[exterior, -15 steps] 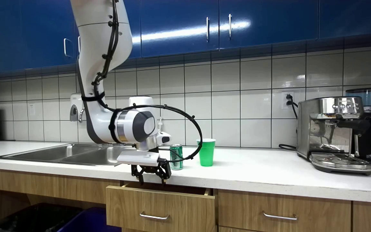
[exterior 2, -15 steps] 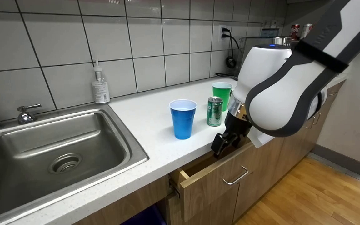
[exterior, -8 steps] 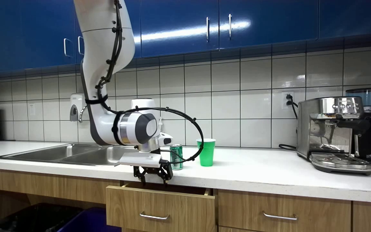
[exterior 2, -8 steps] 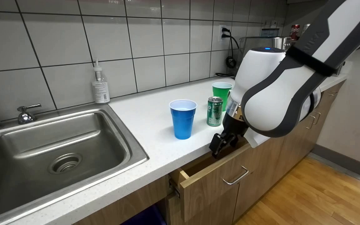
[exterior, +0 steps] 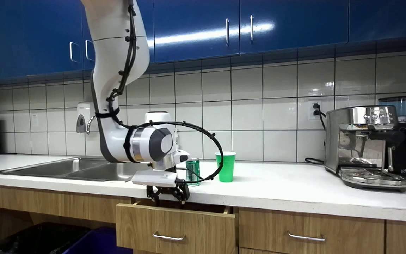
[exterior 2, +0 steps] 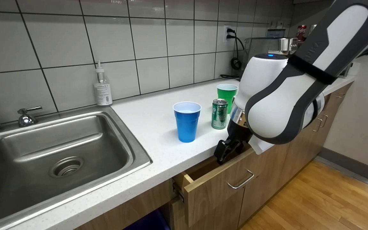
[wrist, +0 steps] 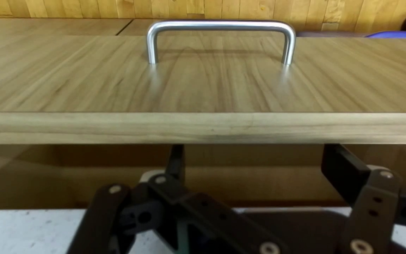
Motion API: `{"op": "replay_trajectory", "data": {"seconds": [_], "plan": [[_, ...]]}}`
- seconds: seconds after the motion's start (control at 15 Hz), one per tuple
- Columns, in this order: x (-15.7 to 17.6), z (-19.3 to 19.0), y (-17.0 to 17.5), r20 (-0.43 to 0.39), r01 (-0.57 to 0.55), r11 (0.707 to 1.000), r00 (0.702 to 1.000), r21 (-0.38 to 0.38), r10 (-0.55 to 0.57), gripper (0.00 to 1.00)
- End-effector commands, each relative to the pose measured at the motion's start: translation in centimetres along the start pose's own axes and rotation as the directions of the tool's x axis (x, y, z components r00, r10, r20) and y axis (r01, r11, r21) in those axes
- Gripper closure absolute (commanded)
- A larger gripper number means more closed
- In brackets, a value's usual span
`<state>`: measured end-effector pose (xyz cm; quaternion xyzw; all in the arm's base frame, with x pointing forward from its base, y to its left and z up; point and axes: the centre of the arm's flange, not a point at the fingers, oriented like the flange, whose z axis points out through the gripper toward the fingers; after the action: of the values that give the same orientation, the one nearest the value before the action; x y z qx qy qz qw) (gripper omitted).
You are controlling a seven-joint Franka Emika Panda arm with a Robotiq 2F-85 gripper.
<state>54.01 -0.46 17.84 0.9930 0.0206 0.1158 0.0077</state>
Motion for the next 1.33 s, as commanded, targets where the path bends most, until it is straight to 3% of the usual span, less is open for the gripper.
{"op": "replay_trajectory", "data": {"seconds": [0.0,0.6,1.27], "plan": [[0.0,0.5,0.3,0.014,0.007,0.999,1.0,0.031,-0.008,0.0],[-0.8,-0.7,1.1,0.109,-0.018,0.994,0.994,0.105,0.007,0.0],[-1.5,-1.6,0.0,0.242,-0.012,1.0,0.97,0.016,0.008,0.0]]}}
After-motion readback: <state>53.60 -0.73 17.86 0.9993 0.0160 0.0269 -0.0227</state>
